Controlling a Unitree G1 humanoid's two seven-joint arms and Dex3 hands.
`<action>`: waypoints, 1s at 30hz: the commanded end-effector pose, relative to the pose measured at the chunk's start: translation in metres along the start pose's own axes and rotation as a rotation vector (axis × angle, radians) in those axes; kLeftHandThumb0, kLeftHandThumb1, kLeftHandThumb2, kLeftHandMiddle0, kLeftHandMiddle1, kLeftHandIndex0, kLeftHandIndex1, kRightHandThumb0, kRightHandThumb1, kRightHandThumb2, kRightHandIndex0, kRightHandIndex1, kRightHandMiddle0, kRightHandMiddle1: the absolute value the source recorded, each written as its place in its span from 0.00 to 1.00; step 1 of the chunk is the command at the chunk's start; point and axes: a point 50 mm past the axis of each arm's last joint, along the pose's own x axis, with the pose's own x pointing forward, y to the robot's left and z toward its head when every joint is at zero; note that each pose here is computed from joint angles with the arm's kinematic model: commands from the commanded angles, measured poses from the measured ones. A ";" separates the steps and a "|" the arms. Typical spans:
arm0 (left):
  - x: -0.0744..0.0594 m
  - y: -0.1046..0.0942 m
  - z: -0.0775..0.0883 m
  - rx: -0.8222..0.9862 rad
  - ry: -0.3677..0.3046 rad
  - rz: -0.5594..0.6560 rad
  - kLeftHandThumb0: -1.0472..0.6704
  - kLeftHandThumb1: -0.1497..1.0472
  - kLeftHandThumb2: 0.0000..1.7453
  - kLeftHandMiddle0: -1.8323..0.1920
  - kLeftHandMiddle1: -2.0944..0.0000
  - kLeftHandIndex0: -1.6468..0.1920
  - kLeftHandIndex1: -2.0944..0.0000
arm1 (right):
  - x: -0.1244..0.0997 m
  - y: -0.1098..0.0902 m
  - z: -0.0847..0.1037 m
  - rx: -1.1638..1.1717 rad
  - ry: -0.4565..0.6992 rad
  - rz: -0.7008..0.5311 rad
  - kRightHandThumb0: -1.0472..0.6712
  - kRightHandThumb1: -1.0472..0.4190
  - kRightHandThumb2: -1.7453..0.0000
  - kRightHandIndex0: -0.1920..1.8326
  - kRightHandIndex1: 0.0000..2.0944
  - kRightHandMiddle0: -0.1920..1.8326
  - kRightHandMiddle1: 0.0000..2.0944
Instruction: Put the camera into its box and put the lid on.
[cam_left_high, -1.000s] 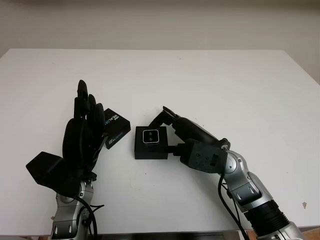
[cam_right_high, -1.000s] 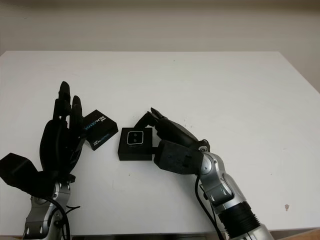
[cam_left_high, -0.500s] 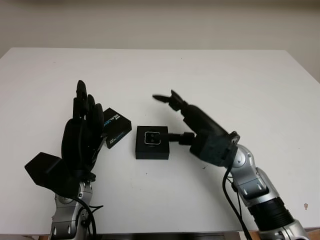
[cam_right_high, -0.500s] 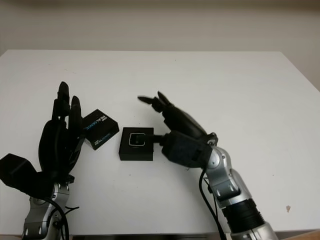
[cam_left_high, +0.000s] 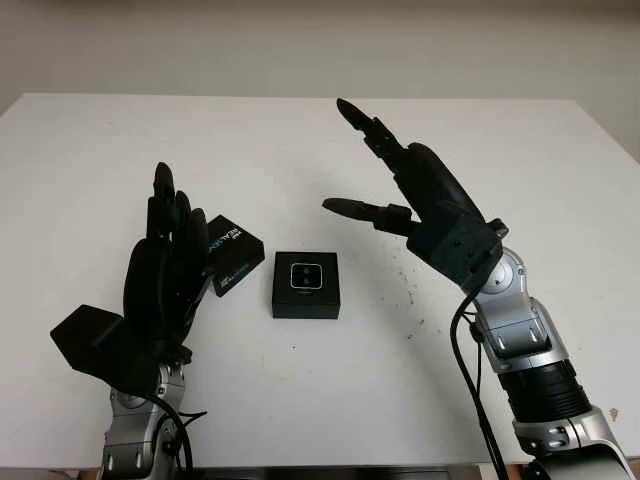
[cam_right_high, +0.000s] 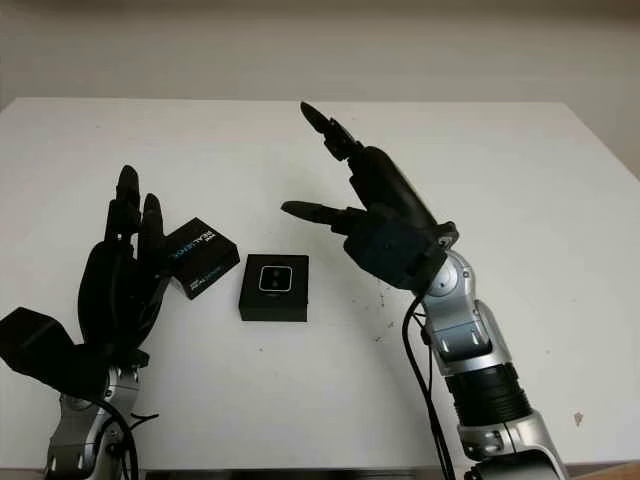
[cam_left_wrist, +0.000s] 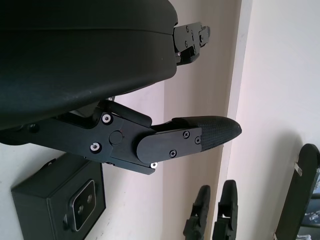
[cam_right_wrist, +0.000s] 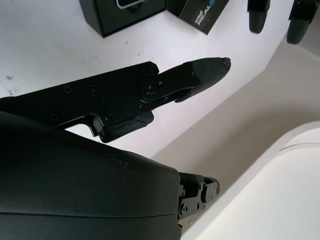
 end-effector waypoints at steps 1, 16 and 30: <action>0.002 0.002 0.005 0.008 -0.031 0.005 0.24 1.00 0.31 0.97 0.97 0.97 0.97 | 0.000 -0.002 0.004 0.037 -0.024 0.002 0.20 0.00 0.95 0.08 0.03 0.09 0.05; 0.045 0.049 0.033 0.817 -0.047 -0.008 0.21 0.99 0.05 0.82 0.98 0.84 0.95 | 0.000 -0.003 -0.017 0.364 0.095 -0.065 0.22 0.00 0.90 0.08 0.03 0.09 0.04; 0.082 0.053 0.031 1.087 0.103 -0.324 0.09 0.94 0.03 0.92 0.98 0.89 0.98 | 0.003 -0.034 -0.011 0.356 0.088 -0.210 0.23 0.00 0.88 0.09 0.03 0.12 0.05</action>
